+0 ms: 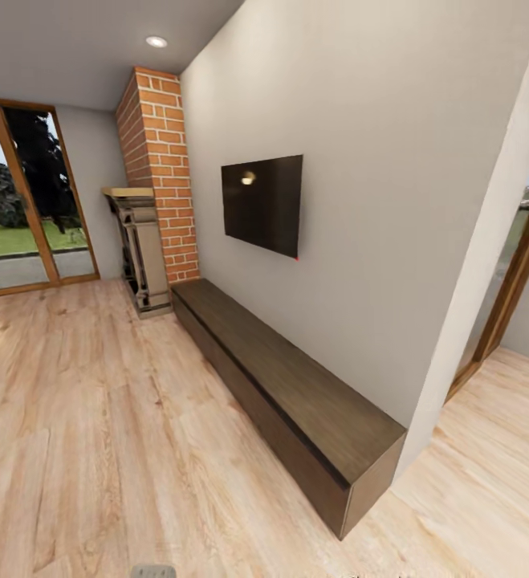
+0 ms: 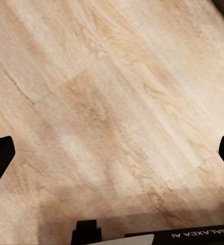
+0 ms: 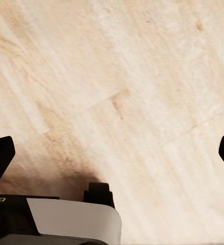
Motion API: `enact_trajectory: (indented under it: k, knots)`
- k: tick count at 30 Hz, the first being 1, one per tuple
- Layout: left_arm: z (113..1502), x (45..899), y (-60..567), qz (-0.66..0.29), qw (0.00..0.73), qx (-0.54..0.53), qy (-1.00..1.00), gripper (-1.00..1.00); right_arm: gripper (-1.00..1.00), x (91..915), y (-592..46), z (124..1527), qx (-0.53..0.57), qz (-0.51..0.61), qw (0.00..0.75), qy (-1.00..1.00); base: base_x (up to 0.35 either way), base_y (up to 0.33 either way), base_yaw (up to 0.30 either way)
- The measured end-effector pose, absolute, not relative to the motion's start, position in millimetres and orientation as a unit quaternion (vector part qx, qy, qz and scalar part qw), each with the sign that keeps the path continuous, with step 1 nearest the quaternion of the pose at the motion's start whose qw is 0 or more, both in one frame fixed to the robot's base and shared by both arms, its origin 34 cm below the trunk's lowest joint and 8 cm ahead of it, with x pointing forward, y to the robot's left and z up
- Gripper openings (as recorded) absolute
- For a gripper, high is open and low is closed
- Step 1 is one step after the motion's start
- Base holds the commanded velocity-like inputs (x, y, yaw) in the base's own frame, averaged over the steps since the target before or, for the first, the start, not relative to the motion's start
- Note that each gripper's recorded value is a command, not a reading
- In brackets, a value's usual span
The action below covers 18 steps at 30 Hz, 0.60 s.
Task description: Put the three can of soda from the living room inside the tash can in the kitchen.
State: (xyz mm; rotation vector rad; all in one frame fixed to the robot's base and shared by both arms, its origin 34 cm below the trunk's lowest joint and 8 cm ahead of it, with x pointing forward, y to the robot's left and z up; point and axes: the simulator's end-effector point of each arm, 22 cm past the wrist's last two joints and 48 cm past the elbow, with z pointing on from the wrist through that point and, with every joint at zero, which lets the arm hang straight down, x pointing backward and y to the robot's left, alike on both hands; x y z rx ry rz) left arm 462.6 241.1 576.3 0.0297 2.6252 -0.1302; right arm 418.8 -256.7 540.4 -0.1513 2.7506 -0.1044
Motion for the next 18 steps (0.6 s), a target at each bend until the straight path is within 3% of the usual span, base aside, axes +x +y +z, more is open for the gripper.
enact_trajectory:
  k: [18]
  knots:
    - [576.3,462.6,240.9,-0.048,0.254,0.01,0.966,1.0,1.0,418.8,-257.2,540.4,-0.054,-0.038,0.191,0.979,0.0,0.0,-0.3]
